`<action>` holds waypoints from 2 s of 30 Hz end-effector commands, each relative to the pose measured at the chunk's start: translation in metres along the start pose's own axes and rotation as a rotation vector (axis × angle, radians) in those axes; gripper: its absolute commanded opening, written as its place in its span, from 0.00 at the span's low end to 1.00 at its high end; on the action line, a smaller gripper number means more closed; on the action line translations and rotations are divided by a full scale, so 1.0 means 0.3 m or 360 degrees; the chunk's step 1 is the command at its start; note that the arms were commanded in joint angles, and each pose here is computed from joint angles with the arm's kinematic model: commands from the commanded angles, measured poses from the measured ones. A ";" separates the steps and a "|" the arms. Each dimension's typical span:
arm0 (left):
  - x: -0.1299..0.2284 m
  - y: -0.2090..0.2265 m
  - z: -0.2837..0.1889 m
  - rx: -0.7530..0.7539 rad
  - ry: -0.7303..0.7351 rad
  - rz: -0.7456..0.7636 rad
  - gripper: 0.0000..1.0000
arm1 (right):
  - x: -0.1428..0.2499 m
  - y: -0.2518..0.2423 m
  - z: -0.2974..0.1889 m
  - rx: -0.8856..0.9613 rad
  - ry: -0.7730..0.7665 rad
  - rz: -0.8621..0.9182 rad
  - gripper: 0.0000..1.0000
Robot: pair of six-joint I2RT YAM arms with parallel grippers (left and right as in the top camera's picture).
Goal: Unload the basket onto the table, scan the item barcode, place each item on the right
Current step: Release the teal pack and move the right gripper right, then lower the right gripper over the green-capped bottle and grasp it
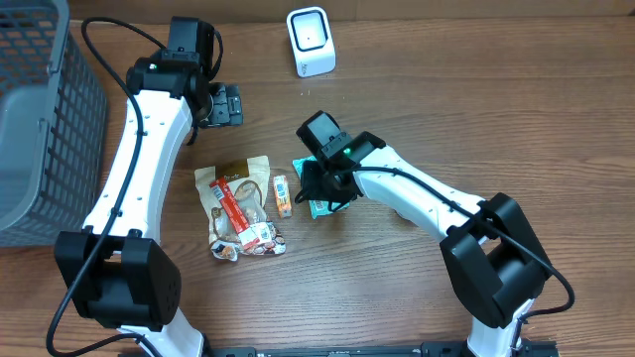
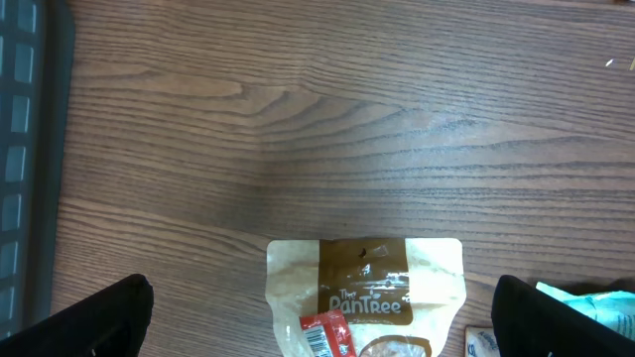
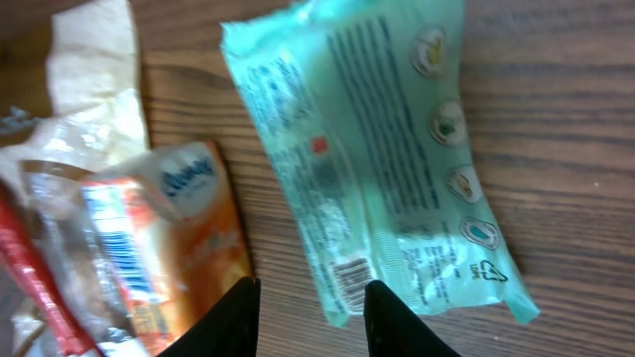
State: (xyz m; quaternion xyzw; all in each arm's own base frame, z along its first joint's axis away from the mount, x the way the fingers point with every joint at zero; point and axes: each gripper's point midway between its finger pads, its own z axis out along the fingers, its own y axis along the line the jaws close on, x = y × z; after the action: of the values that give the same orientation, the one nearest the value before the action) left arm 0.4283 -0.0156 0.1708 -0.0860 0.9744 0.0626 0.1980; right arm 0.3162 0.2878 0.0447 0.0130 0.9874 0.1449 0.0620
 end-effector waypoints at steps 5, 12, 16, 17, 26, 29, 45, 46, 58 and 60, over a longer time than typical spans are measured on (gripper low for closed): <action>-0.023 0.006 -0.033 -0.0006 -0.0053 -0.0013 1.00 | 0.041 -0.047 0.043 0.0028 0.0000 0.0034 0.36; -0.023 0.006 -0.033 -0.0006 -0.0053 -0.0013 1.00 | 0.053 -0.062 0.075 0.0016 -0.0007 0.0035 0.45; -0.023 0.006 -0.033 -0.0006 -0.0053 -0.0013 1.00 | 0.042 -0.050 0.062 -0.0006 -0.0013 0.0007 0.49; -0.023 0.006 -0.033 -0.0006 -0.0053 -0.0013 1.00 | 0.032 -0.043 0.047 -0.0017 -0.0018 -0.0011 0.50; -0.023 0.006 -0.033 -0.0006 -0.0053 -0.0013 1.00 | -0.124 -0.094 -0.305 0.0114 -0.0158 0.0052 0.62; -0.023 0.006 -0.033 -0.0006 -0.0053 -0.0013 1.00 | -0.168 -0.194 -0.417 0.0268 -0.0231 0.0143 0.74; -0.023 0.006 -0.033 -0.0006 -0.0053 -0.0013 1.00 | -0.161 -0.562 -0.515 0.0501 -0.0134 0.0752 1.00; -0.023 0.006 -0.033 -0.0006 -0.0053 -0.0013 1.00 | -0.154 -0.566 -0.509 0.0507 -0.0123 0.0755 1.00; -0.023 0.006 -0.033 -0.0006 -0.0053 -0.0013 1.00 | -0.042 -0.613 -0.388 0.0571 -0.0011 0.1168 1.00; -0.023 0.006 -0.033 -0.0006 -0.0053 -0.0013 1.00 | -0.035 -0.596 -0.352 0.0504 0.0019 0.1190 1.00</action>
State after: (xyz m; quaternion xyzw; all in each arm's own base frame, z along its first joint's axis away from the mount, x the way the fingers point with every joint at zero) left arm 0.4284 -0.0157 0.1708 -0.0860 0.9744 0.0625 0.1982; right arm 0.3177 0.0783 0.1049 0.3426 0.9393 -0.0137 0.0141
